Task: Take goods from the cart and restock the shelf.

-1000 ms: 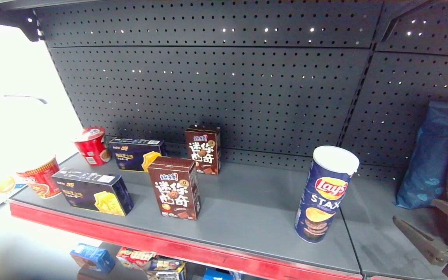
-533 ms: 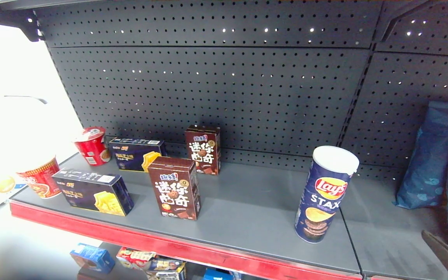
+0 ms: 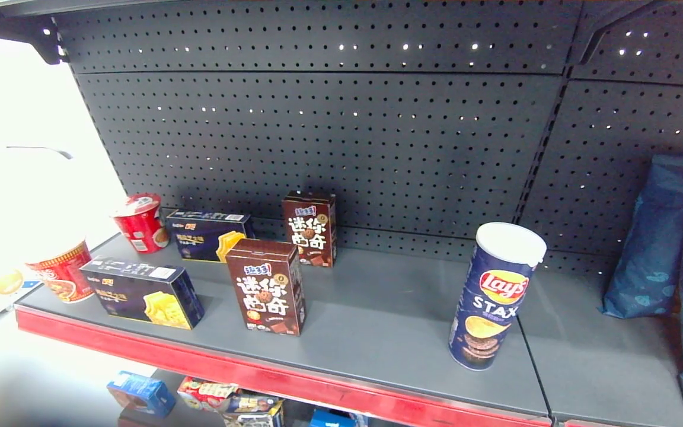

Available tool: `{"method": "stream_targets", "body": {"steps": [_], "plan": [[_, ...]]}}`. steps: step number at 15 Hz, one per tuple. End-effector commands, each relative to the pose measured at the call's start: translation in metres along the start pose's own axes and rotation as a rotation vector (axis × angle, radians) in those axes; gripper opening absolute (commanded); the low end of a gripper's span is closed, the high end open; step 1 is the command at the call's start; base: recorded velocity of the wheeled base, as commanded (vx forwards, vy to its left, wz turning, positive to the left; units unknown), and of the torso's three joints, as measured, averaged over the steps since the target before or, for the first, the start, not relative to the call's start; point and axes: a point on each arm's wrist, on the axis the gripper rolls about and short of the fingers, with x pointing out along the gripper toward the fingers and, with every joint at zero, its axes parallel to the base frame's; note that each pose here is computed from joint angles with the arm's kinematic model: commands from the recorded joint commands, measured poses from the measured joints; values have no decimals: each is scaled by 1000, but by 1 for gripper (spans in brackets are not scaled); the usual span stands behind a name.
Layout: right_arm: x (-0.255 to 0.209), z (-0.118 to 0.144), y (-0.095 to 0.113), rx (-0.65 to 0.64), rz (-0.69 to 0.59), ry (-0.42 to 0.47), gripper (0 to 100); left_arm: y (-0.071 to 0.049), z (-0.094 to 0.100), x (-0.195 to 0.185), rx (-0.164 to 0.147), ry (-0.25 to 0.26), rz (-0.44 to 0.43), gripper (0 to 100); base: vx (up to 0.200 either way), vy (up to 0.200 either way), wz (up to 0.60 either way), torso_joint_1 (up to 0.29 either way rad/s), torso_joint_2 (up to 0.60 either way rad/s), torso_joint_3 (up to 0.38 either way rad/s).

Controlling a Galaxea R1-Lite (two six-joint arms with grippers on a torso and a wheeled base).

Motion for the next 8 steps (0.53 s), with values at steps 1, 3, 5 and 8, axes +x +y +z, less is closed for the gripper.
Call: {"method": "stream_targets", "body": {"steps": [1, 3, 5, 8], "plan": [[-24, -17, -2, 12, -54, -92, 100, -5, 63, 13, 5, -14, -79, 0, 0, 0, 0, 0, 0, 0], [-34, -36, -3, 1, -36, -96, 100, -7, 105, 33, 14, -8, -94, 0, 0, 0, 0, 0, 0, 0], [-34, -36, -3, -3, -61, -98, 100, -7, 111, 50, 36, 36, -121, 0, 0, 0, 0, 0, 0, 0], [-34, -36, -3, -24, -64, -100, 100, -7, 118, 72, 82, 57, -207, 0, 0, 0, 0, 0, 0, 0]]}}
